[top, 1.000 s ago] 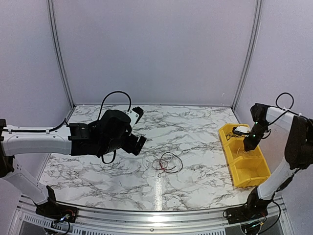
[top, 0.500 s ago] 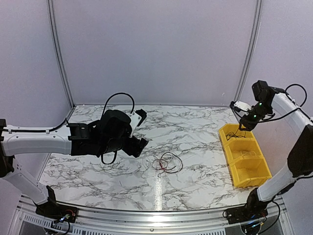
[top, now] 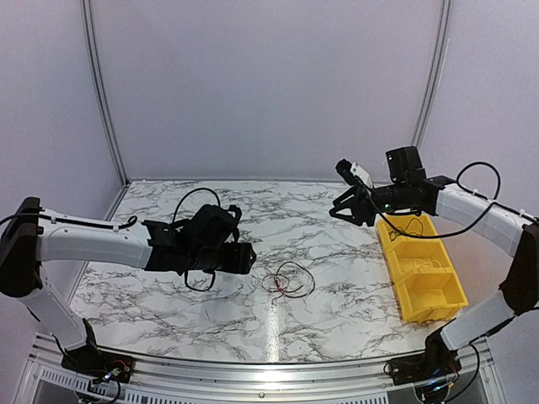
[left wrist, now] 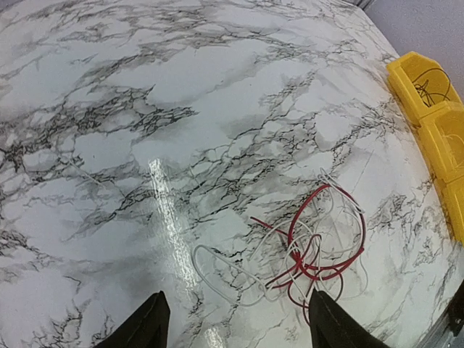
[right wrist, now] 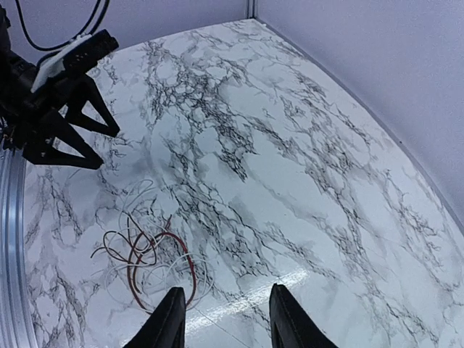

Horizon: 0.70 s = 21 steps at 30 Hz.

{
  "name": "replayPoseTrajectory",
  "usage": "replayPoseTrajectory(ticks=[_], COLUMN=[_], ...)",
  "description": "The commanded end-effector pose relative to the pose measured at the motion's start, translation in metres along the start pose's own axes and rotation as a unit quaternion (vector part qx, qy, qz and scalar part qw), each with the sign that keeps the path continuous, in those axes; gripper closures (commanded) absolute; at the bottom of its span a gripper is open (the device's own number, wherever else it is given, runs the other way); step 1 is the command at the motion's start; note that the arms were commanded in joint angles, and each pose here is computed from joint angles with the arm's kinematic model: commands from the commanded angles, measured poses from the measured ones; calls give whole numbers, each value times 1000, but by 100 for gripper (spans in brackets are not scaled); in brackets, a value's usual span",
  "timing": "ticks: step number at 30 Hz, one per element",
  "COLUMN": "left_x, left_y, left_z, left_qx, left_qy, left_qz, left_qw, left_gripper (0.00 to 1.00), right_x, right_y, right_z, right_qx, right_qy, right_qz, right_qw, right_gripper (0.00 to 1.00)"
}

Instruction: Untangle the cables

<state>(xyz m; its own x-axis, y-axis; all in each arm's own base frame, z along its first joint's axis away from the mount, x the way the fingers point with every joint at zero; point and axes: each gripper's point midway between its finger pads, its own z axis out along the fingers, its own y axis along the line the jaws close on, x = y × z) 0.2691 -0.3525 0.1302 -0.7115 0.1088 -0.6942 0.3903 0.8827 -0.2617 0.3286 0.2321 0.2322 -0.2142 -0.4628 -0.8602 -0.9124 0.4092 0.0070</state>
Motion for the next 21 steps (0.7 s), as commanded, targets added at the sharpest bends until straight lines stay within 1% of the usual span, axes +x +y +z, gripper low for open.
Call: replayPoseTrajectory(ticks=[1, 6, 10, 14, 18, 20, 21], left_x=[5, 16, 26, 25, 19, 13, 8], left_y=[-8, -12, -8, -14, -15, -17, -21], left_z=[19, 45, 63, 70, 75, 78, 78], left_qx=[30, 46, 37, 42, 42, 47, 55], left_qy=[-8, 10, 32, 41, 35, 28, 21], left_qz=[-150, -195, -227, -231, -219, -208, -201], left_qw=[988, 980, 973, 971, 974, 977, 978], left_gripper=[32, 38, 43, 48, 58, 65, 70], right_x=[-17, 11, 10, 14, 15, 17, 17], right_y=[13, 13, 16, 17, 17, 17, 17], right_z=[17, 18, 15, 16, 18, 18, 19], right_qx=[-49, -17, -17, -20, -23, -24, -25], right_qy=[-83, -68, -70, -64, -60, -59, -59], right_qz=[-7, -33, -39, -41, -42, -41, -41], right_qw=[995, 997, 997, 997, 997, 997, 997], right_gripper=[60, 61, 61, 61, 61, 61, 61])
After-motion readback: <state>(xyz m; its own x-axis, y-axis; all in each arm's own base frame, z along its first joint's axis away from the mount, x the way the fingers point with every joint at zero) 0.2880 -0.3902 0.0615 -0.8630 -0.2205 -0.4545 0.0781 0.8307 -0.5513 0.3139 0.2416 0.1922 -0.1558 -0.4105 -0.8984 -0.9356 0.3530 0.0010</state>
